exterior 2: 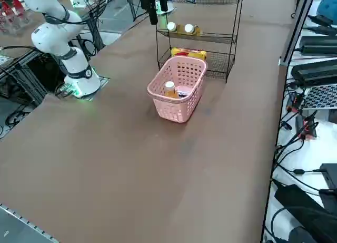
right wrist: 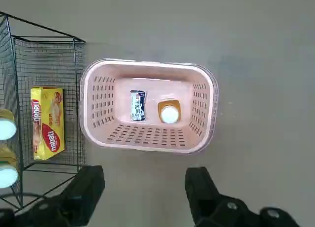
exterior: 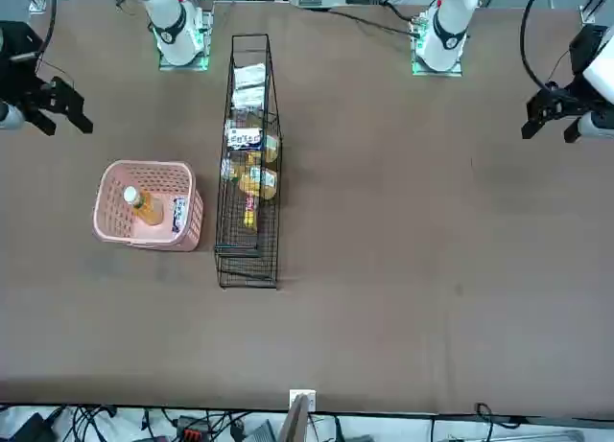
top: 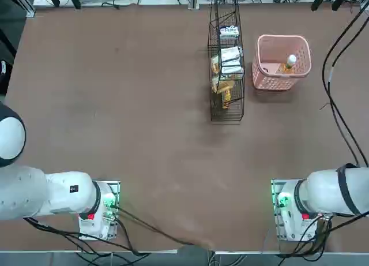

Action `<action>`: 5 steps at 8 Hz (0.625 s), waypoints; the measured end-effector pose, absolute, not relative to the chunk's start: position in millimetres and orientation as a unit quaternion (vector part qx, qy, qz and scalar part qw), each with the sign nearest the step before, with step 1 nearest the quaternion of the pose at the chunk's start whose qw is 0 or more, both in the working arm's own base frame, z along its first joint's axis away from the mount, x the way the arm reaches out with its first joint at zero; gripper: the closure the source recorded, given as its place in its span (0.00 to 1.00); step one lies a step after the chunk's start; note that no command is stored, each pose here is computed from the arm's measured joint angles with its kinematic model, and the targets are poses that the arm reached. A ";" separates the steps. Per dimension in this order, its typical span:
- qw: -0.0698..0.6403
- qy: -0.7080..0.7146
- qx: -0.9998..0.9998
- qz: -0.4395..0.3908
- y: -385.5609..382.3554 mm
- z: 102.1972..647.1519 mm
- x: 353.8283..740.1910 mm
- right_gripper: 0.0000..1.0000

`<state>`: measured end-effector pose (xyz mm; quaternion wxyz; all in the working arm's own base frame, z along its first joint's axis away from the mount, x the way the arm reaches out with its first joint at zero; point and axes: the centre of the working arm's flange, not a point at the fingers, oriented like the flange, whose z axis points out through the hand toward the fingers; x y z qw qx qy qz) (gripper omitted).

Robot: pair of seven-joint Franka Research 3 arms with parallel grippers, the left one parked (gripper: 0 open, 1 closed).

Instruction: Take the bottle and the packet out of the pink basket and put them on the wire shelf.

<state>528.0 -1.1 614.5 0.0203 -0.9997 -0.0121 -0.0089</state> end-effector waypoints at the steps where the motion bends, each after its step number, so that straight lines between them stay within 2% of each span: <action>1: 0.020 -0.012 -1.000 -0.008 -1.2 614.0 528.0 0.00; 5: 0.022 -0.002 -1.000 0.004 -12.7 585.4 539.4 0.00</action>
